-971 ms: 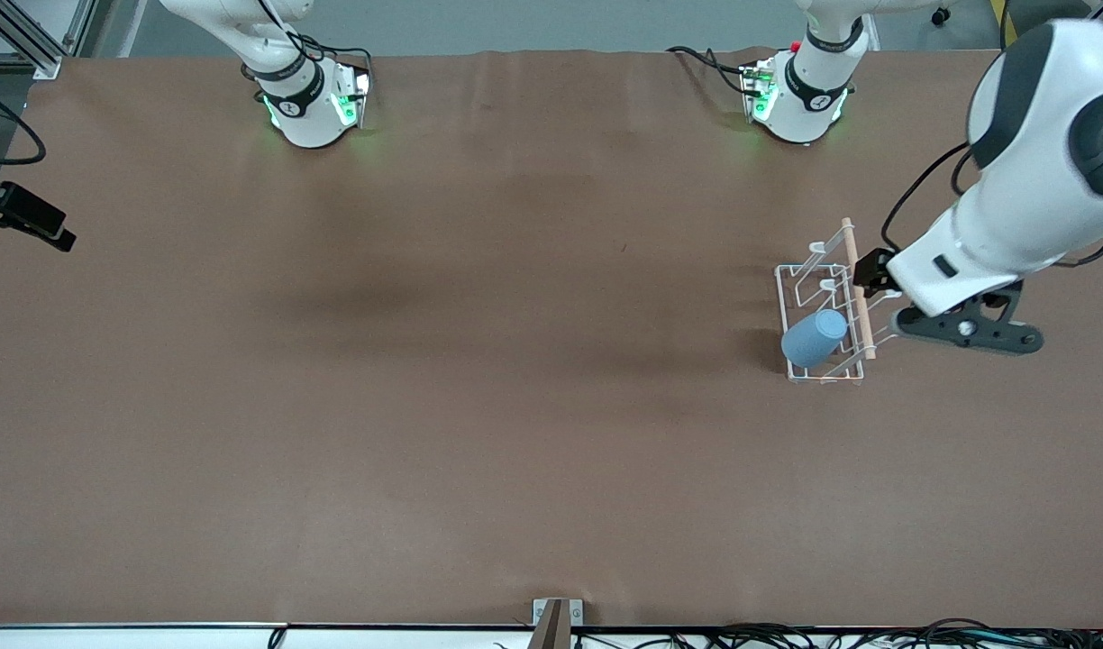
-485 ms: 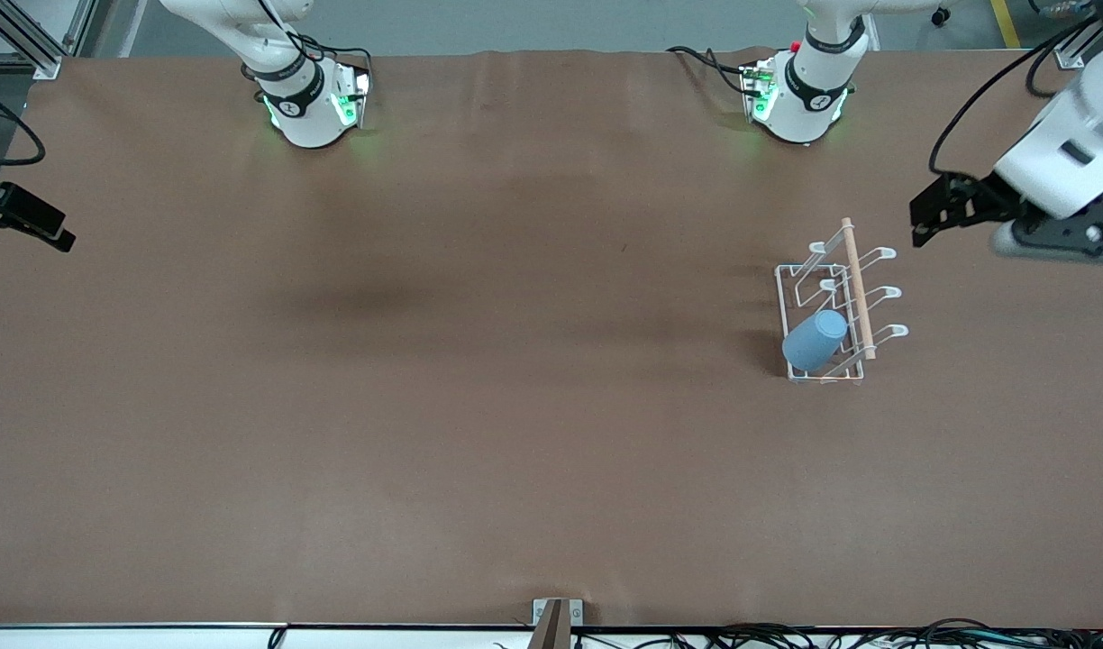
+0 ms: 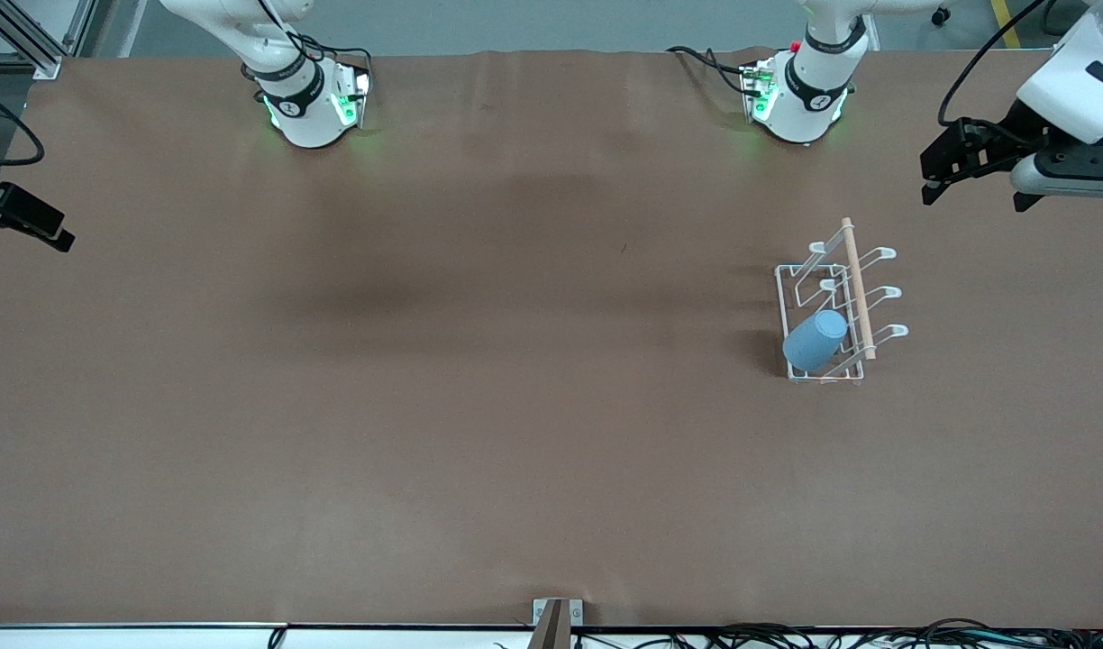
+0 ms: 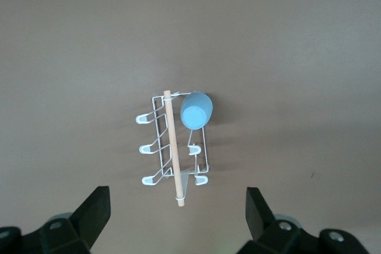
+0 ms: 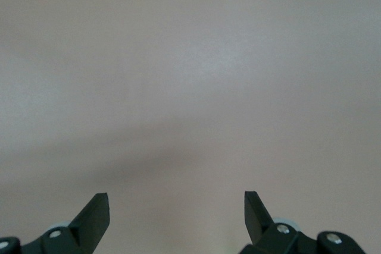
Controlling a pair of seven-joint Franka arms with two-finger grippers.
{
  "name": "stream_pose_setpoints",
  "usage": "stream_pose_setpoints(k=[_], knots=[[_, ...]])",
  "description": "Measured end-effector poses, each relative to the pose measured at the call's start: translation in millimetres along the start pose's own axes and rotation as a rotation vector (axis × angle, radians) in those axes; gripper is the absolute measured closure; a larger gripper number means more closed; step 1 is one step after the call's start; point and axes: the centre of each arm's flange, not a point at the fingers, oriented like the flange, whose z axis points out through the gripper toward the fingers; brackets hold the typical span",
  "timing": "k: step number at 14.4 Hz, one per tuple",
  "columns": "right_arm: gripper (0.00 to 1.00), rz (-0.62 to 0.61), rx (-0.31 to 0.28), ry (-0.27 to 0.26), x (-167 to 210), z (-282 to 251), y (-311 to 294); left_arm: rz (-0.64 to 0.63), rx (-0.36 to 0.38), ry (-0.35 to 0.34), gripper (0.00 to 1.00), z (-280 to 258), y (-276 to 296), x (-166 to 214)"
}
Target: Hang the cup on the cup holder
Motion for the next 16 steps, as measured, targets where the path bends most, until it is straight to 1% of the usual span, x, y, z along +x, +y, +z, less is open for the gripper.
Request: stream_pose_setpoints(k=[2,3,6,9,16], knots=[[0.00,0.001,0.000,0.000,0,0,0,0.004,-0.007,0.007,0.00,2,2,8],[0.00,0.001,0.000,0.000,0,0,0,-0.004,-0.023,0.007,0.00,3,0,12],[0.00,0.002,0.000,0.000,0,0,1,-0.068,-0.065,-0.002,0.00,8,-31,17],[0.00,0.002,0.000,0.000,0,0,1,-0.087,-0.065,-0.024,0.00,11,-40,15],[0.00,0.003,0.000,-0.001,0,1,1,-0.097,-0.038,-0.047,0.00,20,-15,14]])
